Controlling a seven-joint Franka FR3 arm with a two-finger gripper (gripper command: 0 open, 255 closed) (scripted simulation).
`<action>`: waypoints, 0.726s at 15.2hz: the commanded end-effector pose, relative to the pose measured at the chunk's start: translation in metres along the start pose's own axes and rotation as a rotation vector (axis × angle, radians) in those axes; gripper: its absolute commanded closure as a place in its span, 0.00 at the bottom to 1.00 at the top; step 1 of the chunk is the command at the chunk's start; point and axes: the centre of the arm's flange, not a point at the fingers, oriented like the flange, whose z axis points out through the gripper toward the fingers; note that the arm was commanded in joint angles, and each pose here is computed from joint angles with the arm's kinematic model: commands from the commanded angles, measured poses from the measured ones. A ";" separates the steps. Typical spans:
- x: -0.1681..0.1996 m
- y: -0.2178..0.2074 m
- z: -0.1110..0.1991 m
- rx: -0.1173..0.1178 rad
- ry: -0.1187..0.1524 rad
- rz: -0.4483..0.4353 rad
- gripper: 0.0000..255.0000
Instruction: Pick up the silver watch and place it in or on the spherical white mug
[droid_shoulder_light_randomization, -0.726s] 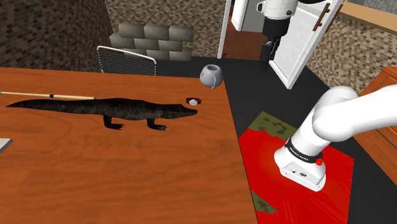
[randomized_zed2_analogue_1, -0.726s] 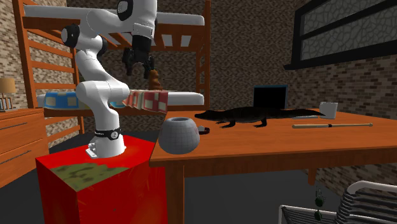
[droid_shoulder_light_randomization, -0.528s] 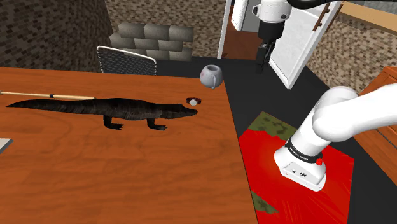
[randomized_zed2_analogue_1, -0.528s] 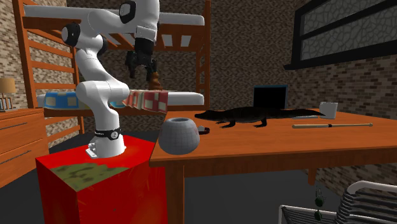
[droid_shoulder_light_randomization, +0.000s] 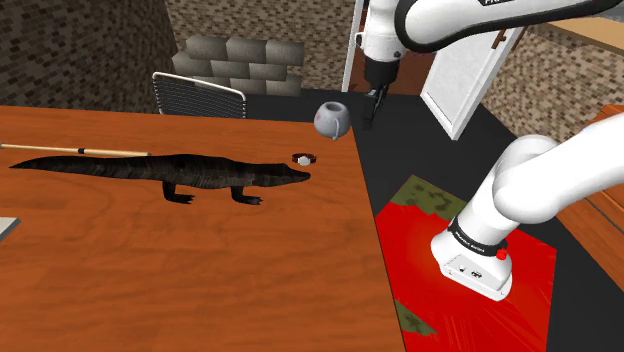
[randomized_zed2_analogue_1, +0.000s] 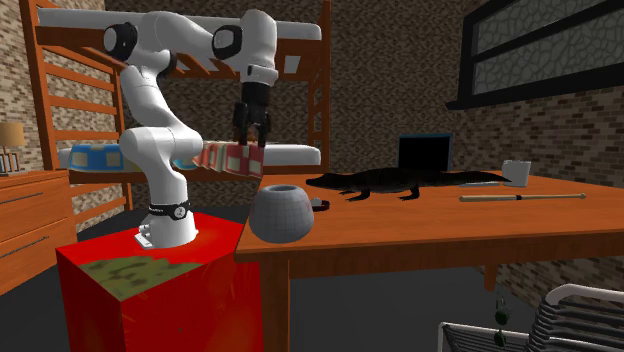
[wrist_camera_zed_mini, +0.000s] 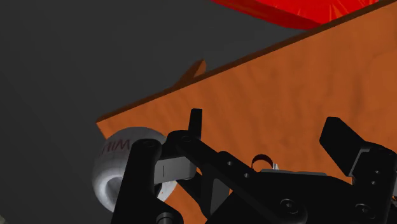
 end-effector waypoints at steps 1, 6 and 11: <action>0.018 -0.011 0.011 -0.001 0.023 -0.029 0.00; 0.065 -0.035 0.039 -0.005 0.069 -0.098 0.00; 0.112 -0.062 0.065 -0.009 0.116 -0.168 0.00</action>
